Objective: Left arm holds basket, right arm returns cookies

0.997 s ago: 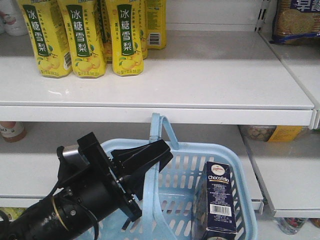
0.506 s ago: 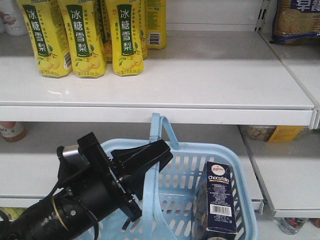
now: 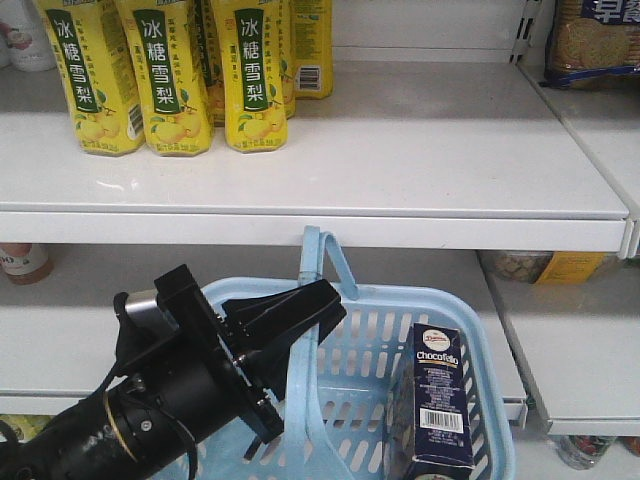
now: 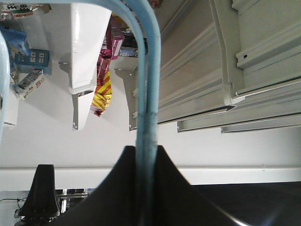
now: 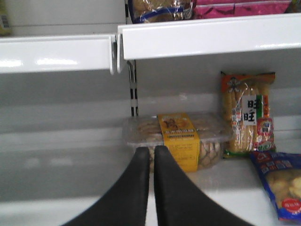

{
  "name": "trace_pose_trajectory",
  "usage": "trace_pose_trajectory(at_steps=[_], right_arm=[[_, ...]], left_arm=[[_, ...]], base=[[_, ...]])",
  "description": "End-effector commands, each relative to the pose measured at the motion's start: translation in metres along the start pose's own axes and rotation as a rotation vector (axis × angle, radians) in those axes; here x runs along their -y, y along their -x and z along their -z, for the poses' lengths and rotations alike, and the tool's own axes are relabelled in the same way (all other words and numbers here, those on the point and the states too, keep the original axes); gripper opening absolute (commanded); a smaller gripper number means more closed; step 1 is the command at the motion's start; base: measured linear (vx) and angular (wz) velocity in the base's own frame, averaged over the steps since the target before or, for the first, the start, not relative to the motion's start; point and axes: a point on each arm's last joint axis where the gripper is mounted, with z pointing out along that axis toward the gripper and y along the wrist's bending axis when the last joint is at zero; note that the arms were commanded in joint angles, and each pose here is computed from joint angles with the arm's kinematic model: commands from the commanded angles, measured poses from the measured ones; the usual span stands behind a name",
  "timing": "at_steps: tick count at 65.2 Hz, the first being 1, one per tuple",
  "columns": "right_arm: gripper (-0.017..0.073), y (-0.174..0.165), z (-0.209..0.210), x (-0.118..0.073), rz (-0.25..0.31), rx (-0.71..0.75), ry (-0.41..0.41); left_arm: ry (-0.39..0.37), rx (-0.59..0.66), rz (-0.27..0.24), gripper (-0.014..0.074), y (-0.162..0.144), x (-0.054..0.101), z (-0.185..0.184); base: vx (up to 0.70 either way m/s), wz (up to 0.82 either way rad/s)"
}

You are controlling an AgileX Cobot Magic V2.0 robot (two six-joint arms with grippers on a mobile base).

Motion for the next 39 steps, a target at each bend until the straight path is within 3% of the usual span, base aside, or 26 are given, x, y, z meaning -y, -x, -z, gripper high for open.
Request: trace_pose_trajectory(at_steps=[1,11,27,39], right_arm=[[-0.0006,0.009,0.001,0.0,0.001,0.15,0.006],[-0.0006,0.02,0.004,-0.001,-0.003,0.271,0.013],[-0.0006,0.041,0.009,0.0,-0.08,0.405,0.013],[-0.0006,0.072,0.015,-0.002,-0.079,0.48,0.019]], left_arm=[[-0.335,-0.028,0.009,0.0,-0.003,0.04,0.002],[-0.335,-0.028,0.009,0.0,-0.003,0.04,0.002],[-0.335,-0.028,0.009,0.0,-0.003,0.04,0.002],[-0.335,-0.028,0.009,0.0,-0.003,0.04,0.002]], base=[[0.0,0.0],[0.0,0.0],[0.0,0.0],[0.0,0.0]])
